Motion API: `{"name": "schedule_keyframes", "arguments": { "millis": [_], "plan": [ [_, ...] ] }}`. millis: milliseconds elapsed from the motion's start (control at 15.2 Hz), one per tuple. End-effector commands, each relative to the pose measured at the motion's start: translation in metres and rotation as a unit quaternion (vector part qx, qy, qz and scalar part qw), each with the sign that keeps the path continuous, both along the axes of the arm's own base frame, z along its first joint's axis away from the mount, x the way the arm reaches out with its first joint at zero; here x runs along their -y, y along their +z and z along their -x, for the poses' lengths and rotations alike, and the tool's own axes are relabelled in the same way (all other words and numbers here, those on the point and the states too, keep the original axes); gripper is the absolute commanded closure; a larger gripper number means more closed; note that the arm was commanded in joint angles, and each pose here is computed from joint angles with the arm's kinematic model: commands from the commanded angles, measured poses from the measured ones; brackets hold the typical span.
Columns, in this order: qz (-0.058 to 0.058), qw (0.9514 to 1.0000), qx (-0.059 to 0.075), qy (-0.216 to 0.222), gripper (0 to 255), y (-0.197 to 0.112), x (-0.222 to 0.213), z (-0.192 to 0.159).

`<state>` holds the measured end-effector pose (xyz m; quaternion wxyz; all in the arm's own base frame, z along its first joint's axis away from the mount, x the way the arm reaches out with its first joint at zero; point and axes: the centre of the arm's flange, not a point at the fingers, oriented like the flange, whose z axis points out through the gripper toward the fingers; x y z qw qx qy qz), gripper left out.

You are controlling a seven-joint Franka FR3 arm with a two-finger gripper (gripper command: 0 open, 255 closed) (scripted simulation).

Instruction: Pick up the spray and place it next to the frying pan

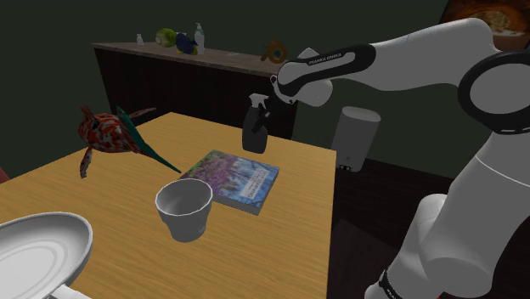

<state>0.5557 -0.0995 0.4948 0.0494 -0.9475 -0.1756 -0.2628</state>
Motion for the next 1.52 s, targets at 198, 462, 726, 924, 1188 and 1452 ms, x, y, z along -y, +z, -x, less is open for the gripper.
{"name": "schedule_keyframes", "arguments": {
  "millis": [198,462,726,924,1188,1452],
  "plan": [
    [0.0,1.0,0.0,0.0,255,0.0,0.0,0.0],
    [0.0,1.0,0.0,0.0,255,0.0,0.0,0.0],
    [0.0,1.0,0.0,0.0,255,0.016,0.0,0.0],
    [0.0,1.0,0.0,0.0,255,0.032,0.0,0.0],
    [0.0,1.0,0.0,0.0,255,0.053,0.0,0.0],
    [0.0,1.0,0.0,0.0,255,0.074,0.0,0.0]
  ]
}}
